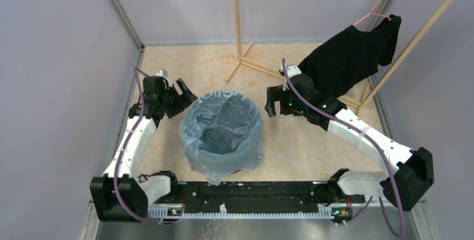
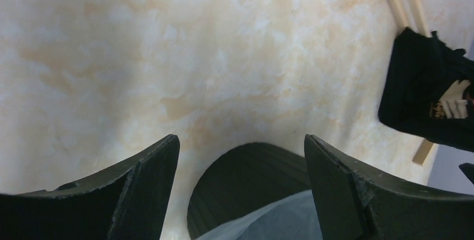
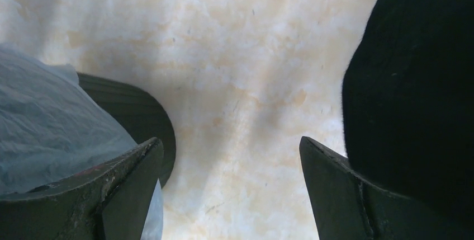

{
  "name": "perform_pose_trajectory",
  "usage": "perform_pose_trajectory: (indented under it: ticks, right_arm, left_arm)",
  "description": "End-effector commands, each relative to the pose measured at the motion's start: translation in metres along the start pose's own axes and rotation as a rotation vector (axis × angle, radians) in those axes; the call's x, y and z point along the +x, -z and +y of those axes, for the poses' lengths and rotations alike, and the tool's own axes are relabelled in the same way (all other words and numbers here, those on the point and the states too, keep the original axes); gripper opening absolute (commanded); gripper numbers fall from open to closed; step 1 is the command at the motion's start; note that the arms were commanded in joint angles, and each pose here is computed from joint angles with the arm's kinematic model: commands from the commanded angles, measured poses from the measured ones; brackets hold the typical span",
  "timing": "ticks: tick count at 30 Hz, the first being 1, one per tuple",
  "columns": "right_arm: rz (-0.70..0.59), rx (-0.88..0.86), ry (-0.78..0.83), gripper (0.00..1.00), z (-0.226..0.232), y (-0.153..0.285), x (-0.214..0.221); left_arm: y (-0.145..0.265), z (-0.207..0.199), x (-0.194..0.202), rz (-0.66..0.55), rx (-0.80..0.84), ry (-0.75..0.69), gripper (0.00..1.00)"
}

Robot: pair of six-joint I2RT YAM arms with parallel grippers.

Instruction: Put the trash bags into the trash bin

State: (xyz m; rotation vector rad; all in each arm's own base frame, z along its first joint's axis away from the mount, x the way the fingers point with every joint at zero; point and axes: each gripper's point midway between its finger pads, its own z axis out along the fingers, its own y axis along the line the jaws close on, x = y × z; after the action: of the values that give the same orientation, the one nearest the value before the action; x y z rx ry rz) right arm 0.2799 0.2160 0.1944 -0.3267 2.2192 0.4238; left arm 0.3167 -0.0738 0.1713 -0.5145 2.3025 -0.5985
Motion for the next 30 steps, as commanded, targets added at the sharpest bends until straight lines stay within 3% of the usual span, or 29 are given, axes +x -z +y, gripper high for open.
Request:
perform_pose_trajectory:
  ticks: [1, 5, 10, 15, 23, 27, 30]
  right_arm:
    - [0.116, -0.019, -0.045, 0.92, 0.003, 0.015, 0.023]
    - [0.239, -0.093, -0.063, 0.92, 0.009, 0.027, 0.064]
    - [0.408, -0.340, -0.178, 0.92, 0.050, 0.039, 0.119]
    - [0.490, -0.472, -0.226, 0.93, 0.075, 0.043, 0.143]
    - [0.382, -0.627, -0.476, 0.93, 0.113, 0.024, 0.112]
    - [0.242, -0.591, -0.582, 0.94, 0.110, 0.000, 0.088]
    - [0.180, -0.520, -0.576, 0.94, 0.098, -0.022, 0.075]
  left_arm:
    - [0.013, 0.040, 0.038, 0.046, -0.159, 0.080, 0.90]
    - [0.025, 0.062, 0.052, 0.063, -0.308, 0.206, 0.94]
    - [0.026, 0.044, 0.101, 0.258, -0.199, 0.356, 0.96]
    - [0.031, 0.048, 0.126, 0.332, -0.244, 0.490, 0.97]
    - [0.009, 0.006, 0.142, 0.458, 0.020, 0.591, 0.92]
    - [-0.006, -0.008, 0.138, 0.469, 0.073, 0.643, 0.93]
    - [-0.023, -0.016, 0.136, 0.468, 0.086, 0.660, 0.93]
